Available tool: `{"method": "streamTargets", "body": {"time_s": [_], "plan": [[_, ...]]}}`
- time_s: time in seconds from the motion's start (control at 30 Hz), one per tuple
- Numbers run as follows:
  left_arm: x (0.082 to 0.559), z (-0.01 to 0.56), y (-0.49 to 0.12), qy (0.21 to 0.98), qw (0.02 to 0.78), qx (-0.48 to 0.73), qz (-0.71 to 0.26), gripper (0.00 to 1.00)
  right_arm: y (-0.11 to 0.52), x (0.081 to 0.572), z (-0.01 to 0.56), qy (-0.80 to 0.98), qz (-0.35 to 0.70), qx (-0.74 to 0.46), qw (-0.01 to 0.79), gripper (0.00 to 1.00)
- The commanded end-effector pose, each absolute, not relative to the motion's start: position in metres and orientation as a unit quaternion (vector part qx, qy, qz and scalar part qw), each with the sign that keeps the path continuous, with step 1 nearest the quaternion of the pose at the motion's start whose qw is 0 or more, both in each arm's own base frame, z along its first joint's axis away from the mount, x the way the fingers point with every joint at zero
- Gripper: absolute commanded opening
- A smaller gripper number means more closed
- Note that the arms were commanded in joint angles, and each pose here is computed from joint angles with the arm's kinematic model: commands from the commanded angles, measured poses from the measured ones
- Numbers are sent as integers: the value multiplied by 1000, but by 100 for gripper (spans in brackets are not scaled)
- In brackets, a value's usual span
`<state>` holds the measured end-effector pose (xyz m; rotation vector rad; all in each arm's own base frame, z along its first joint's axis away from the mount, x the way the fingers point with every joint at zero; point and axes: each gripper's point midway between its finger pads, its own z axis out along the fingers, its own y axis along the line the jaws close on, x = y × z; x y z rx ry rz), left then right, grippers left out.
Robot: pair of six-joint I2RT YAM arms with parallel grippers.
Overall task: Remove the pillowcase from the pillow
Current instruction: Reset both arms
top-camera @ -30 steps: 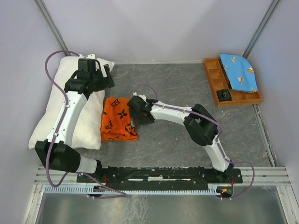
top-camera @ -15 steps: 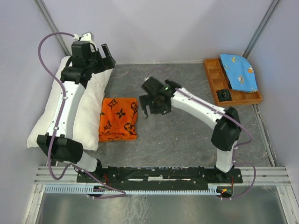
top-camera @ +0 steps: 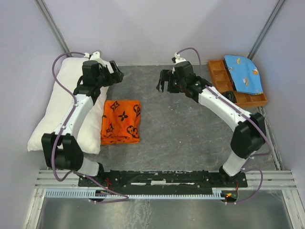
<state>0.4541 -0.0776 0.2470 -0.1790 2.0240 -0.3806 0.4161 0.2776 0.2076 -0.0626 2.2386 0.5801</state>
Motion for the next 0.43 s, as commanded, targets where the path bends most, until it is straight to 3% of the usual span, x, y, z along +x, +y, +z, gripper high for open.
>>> {"method": "streamTargets", "body": {"time_s": [0.0, 0.17, 0.4], "plan": [[439, 286, -94, 791, 570, -41, -219, 99, 246, 419, 263, 843, 178, -39, 506, 99], [436, 274, -95, 794, 563, -50, -223, 99, 214, 412, 269, 839, 112, -46, 531, 99], [427, 278, -93, 794, 565, -48, -220, 99, 213, 407, 269, 830, 125, -39, 542, 100]]}}
